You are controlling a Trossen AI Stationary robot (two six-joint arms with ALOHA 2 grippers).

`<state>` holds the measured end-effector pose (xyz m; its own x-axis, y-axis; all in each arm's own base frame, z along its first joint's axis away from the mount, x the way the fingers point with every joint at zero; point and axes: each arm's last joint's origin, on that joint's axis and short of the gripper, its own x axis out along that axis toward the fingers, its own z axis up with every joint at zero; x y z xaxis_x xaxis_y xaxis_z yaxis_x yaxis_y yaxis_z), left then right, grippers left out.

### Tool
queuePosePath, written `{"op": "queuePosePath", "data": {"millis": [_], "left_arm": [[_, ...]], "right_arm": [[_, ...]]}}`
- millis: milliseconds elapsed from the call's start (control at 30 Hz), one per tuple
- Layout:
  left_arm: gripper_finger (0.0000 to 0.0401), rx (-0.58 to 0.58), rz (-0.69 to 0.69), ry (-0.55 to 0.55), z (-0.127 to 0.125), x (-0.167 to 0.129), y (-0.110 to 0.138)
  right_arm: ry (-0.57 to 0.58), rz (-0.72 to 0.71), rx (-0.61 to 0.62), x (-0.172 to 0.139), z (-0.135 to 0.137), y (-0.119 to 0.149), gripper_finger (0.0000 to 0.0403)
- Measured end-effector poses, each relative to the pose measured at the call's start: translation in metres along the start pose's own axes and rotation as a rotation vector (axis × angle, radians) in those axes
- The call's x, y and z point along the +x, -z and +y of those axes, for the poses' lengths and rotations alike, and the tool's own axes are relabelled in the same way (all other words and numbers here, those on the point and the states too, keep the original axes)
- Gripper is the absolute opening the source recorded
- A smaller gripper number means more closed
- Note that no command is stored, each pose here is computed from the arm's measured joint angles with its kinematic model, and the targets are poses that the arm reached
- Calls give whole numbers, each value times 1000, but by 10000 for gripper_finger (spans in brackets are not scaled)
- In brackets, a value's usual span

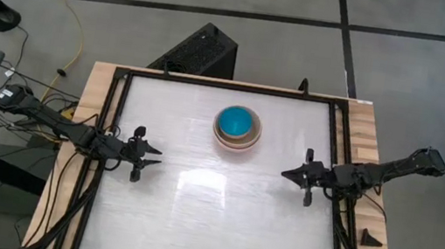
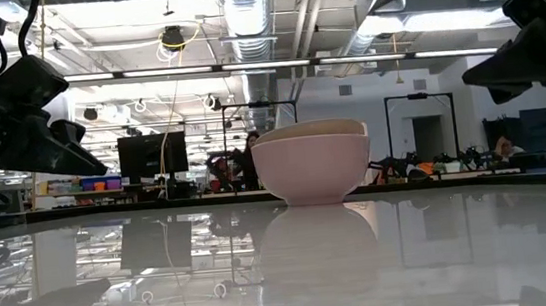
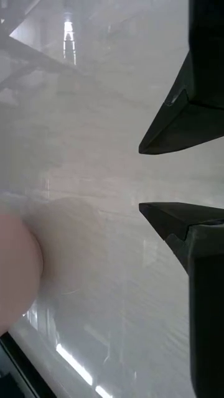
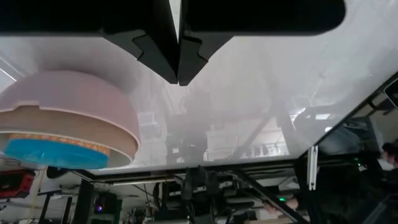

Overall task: Nest bowls inside each other
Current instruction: Return to Home Position

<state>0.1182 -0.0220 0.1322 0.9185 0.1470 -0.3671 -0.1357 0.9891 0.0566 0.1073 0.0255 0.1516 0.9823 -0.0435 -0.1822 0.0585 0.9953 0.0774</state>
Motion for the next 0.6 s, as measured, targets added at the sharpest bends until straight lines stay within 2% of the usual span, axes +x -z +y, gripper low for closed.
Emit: {"op": "queuePosePath", "data": {"millis": [600], "left_arm": [[125, 8, 19, 3, 0, 0, 2]], "right_arm": [[0, 3, -1, 0, 0, 0, 42]]}}
